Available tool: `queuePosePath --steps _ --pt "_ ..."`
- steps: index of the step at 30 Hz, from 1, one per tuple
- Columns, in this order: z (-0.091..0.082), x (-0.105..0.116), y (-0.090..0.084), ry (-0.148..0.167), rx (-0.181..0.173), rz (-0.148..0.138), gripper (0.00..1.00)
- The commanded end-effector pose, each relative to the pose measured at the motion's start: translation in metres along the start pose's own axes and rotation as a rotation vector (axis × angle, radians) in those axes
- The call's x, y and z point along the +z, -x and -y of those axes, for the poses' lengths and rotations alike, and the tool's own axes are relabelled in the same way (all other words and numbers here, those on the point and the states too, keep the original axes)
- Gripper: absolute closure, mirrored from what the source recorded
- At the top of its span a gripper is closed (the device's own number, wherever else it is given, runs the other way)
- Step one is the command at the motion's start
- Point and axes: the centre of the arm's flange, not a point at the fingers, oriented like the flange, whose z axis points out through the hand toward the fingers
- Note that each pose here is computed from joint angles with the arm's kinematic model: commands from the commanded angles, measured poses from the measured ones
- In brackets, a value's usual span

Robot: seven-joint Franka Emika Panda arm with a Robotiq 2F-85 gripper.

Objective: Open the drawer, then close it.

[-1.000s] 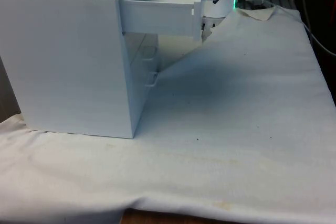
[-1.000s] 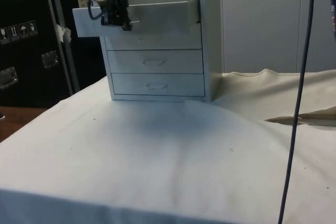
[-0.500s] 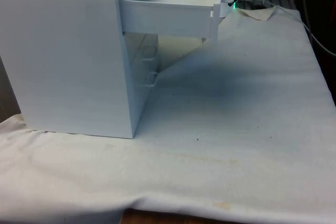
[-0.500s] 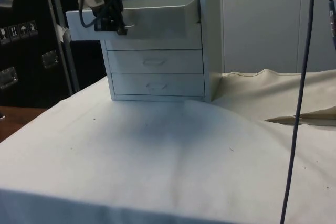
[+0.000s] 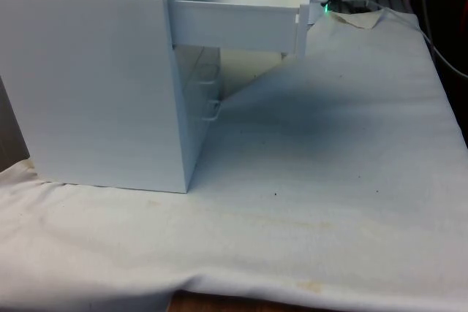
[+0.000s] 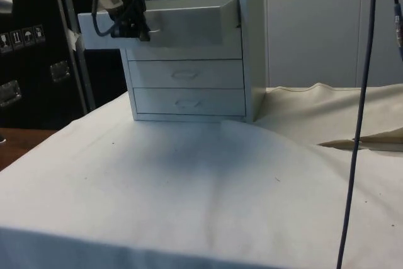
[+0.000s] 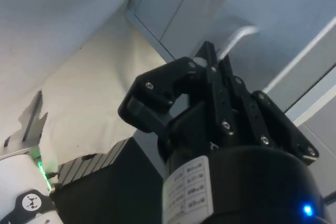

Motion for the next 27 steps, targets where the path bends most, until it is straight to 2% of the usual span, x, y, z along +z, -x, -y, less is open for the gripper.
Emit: queuePosePath --steps 1,5,6,7,14,15,16,17,18,20,24,25,27 --pt "0.001 -0.001 0.0 -0.001 0.0 0.001 0.93" --pt "0.0 0.0 0.0 -0.001 0.001 0.001 0.74" --pt "0.0 0.0 0.0 0.001 0.001 0.001 0.63" --pt "0.0 0.0 0.0 -0.001 0.001 0.001 0.63" --pt "0.0 0.001 0.0 -0.003 0.001 0.001 0.27" --pt "0.0 0.001 0.0 -0.002 0.001 0.002 0.17" --pt "0.0 0.001 0.0 0.001 0.003 0.002 0.12" --pt "0.0 0.001 0.0 -0.002 0.002 0.001 0.12" --pt "0.004 0.0 0.0 -0.003 0.004 0.003 0.04" --pt "0.01 -0.001 0.001 -0.004 0.009 0.002 0.0" --pt "0.022 -0.004 0.003 -0.008 0.023 -0.001 0.0" --pt "0.02 -0.003 0.003 0.001 0.021 -0.005 0.0" --pt "0.026 -0.004 0.003 -0.013 0.029 -0.001 0.0"
